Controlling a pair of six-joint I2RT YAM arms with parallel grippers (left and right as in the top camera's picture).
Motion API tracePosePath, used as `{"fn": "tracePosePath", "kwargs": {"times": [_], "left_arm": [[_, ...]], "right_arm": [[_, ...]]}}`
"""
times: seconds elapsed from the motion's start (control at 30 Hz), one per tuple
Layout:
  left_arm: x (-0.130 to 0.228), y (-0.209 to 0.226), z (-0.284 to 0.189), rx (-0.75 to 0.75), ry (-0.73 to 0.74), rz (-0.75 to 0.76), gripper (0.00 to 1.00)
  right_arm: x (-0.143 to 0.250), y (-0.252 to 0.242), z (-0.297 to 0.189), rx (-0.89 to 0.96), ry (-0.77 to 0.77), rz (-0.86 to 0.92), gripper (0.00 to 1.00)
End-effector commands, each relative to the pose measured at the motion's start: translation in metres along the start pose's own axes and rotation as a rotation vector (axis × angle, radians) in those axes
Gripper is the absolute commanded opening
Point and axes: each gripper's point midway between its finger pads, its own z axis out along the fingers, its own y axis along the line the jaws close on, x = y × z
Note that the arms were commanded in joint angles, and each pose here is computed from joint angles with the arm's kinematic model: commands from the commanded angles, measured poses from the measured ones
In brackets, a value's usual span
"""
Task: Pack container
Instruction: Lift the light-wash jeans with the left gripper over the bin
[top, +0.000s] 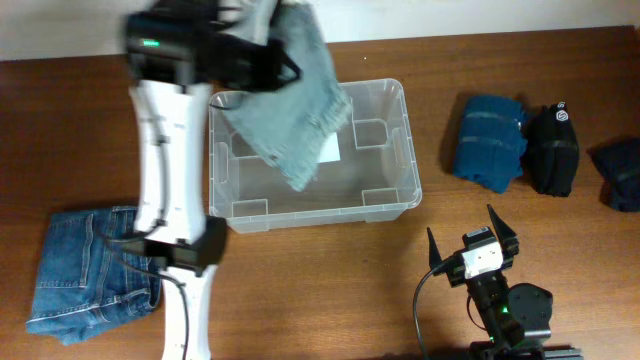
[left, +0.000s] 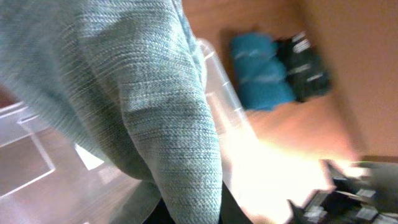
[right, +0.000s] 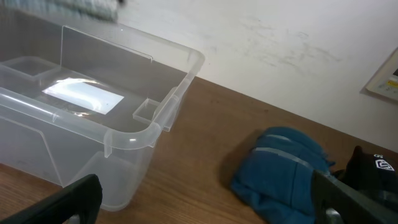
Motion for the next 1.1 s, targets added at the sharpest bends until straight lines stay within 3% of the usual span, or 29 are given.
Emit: {"fn": "tracePosePath", "kwargs": {"times": [0.0,0.17,0.4,0.73,0.93,1.07], "left_arm": [[-0.003,-0.001,-0.014,-0.303,-0.077,0.042,0.01],[0.001,-0.012,-0.007,-0.426,-0.111,0.001,0.01],[0.009,0.000,0.013,-0.451,-0.110,-0.302,0.01],[0.039,0.038,0.048,-0.612,-0.026,-0.525,0.01],[0.039,0.035,0.077,-0.557,0.007,-0.521,0.01],[0.041,0.038,0.092,-0.552,0.042,-0.420,0.01]], "right_arm": [[0.003,-0.001,0.000,0.008,0.007,-0.001,0.98],[0.003,-0.001,0.000,0.008,0.007,-0.001,0.98],[0.003,-0.001,0.000,0.008,0.007,-0.001,0.98],[0.003,-0.001,0.000,0.008,0.007,-0.001,0.98],[0.003,-0.001,0.000,0.008,0.007,-0.001,0.99],[0.003,-0.001,0.000,0.008,0.007,-0.001,0.98]]}}
